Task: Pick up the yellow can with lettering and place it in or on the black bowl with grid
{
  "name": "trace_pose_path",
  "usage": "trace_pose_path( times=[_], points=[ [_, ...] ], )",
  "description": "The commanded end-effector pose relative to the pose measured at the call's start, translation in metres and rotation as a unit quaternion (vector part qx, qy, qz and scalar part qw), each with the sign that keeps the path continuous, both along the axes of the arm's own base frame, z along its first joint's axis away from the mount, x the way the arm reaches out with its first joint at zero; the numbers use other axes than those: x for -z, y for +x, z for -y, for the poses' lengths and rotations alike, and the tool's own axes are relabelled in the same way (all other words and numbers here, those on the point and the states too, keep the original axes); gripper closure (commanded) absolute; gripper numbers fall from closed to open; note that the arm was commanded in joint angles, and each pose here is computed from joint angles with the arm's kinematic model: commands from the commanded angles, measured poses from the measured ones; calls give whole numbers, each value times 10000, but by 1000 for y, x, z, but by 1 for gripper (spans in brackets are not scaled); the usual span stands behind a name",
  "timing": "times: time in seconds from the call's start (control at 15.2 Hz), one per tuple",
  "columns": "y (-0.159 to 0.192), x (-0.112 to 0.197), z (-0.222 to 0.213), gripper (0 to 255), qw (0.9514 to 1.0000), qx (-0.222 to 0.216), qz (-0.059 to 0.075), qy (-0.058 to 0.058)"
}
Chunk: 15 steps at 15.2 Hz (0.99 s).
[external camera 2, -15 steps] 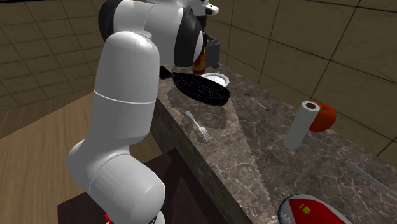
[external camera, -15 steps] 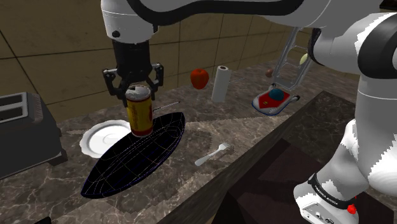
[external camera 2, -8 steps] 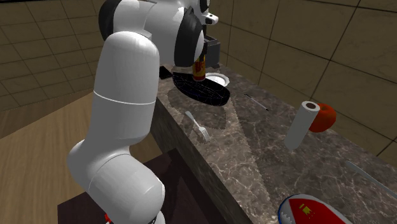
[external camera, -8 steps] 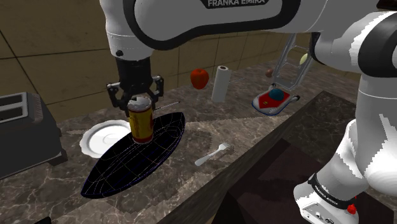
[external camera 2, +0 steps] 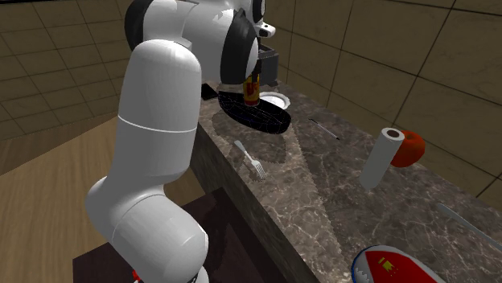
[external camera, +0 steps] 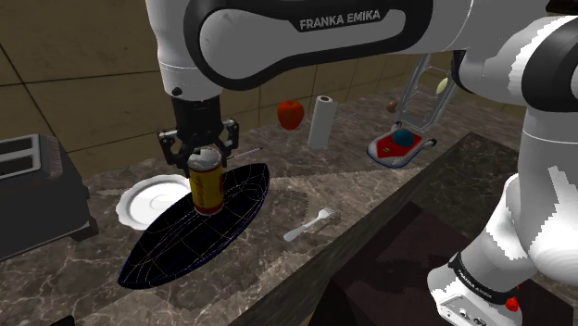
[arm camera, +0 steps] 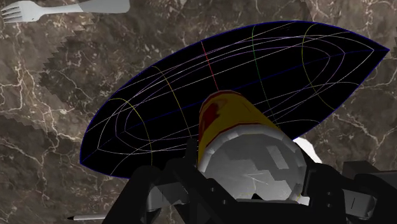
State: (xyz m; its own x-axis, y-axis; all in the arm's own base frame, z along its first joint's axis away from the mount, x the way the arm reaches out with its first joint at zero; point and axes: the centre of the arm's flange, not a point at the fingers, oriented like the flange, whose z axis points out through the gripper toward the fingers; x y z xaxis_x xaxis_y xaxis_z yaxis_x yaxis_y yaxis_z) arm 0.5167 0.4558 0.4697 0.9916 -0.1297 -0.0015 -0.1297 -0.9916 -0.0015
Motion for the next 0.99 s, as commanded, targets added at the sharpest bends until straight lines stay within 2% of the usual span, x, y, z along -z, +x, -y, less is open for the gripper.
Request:
trace_pose_path(
  times=[0.0, 0.07, 0.13, 0.46, 0.73, 0.92],
  points=[
    [0, 0, 0, 255, 10000, 0, 4, 3],
    [0, 0, 0, 255, 10000, 0, 4, 3],
    [0, 0, 0, 0, 10000, 0, 4, 3],
    [0, 0, 0, 0, 10000, 0, 4, 3],
    [0, -50, 0, 0, 10000, 0, 4, 3],
    [0, -50, 0, 0, 10000, 0, 4, 3]
  ],
)
